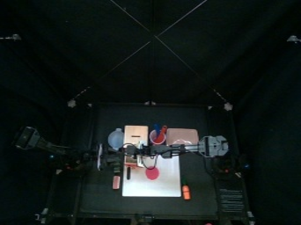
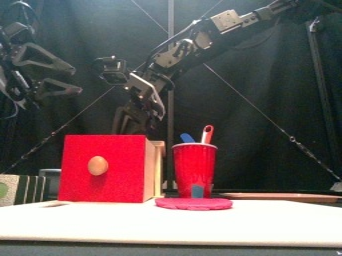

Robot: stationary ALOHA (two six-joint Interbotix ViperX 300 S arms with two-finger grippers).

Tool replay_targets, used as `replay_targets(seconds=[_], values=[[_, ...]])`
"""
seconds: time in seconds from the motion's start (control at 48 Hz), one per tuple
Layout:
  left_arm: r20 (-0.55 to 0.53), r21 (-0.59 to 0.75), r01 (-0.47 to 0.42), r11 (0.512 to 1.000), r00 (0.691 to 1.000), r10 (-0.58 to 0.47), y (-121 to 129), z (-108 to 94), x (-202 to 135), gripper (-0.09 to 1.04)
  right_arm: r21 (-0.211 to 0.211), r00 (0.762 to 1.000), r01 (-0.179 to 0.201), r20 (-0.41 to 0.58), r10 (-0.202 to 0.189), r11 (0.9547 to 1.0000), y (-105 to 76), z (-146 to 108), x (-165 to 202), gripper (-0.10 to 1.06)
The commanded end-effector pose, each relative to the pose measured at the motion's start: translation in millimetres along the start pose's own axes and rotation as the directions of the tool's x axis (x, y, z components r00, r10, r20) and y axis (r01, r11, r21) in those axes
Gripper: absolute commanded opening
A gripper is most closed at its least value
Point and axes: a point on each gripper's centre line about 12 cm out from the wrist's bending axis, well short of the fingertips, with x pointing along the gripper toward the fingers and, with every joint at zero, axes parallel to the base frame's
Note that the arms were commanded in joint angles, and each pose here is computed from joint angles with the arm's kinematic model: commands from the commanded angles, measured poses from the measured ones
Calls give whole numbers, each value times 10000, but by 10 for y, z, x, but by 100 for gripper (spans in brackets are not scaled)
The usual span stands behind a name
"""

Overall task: Get the cutter from the drawer then cut the dough then place the extra dough in the bowl
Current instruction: Place the cutter on the board

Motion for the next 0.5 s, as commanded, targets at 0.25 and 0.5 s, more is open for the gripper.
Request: replay_targets(seconds=[0.25,0.5], values=[[169,-55,-49,10000,9998,50,-8,43,31,83,-346,9874,158,1579,-102,9993,26,525,-806,55],[155,-80,-53,10000,9999,54,-6,39,28,83,-620,9817,433,1880,-310,9971,12,589,-1229,55]])
